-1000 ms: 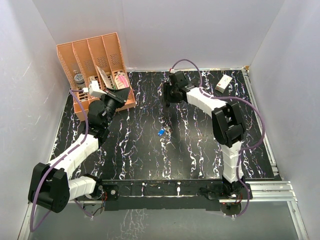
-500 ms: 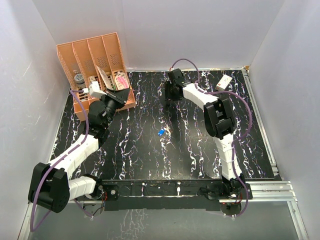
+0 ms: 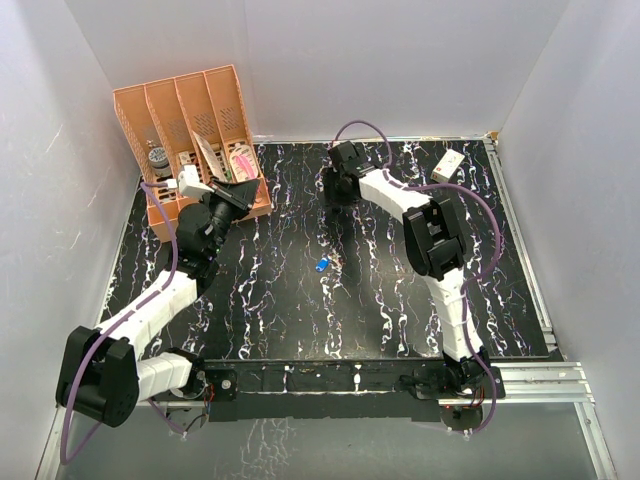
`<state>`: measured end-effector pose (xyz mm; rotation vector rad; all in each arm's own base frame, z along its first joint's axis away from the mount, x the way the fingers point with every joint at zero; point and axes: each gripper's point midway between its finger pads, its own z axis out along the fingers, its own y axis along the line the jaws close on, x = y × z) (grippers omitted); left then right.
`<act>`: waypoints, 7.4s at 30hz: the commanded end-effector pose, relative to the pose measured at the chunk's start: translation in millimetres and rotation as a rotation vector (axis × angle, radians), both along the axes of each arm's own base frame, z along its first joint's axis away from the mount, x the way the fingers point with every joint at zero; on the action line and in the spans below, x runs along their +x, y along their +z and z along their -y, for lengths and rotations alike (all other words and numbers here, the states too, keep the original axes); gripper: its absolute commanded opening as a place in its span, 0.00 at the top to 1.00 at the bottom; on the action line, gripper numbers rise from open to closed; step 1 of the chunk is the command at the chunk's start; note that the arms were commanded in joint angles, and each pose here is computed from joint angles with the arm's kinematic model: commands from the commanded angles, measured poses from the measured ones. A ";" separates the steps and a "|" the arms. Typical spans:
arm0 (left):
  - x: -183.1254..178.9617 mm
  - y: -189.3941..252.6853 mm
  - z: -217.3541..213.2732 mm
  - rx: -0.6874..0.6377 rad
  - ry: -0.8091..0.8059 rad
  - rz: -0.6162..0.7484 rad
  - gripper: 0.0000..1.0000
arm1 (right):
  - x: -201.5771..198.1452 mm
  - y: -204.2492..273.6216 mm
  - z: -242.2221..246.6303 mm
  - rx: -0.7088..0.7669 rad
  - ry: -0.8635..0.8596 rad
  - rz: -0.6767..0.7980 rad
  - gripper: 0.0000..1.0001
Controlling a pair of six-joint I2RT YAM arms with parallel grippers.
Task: Put the keys on the keyring
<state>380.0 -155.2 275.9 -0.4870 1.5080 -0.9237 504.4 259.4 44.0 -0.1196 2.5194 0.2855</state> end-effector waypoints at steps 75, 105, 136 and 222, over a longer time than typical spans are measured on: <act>-14.1 23.2 -10.6 0.024 0.024 0.073 1.00 | -180.6 123.7 26.7 0.159 0.179 0.028 0.80; -17.2 23.8 -12.3 0.019 0.028 0.070 1.00 | -149.3 78.9 2.7 0.085 0.195 0.027 0.66; -22.7 28.8 -14.3 0.042 0.026 0.091 1.00 | -140.4 38.5 -42.6 0.102 -0.062 -0.165 0.61; -26.2 27.5 -17.4 0.081 0.034 0.094 1.00 | -120.8 -7.8 -25.1 0.168 -0.288 -0.221 0.80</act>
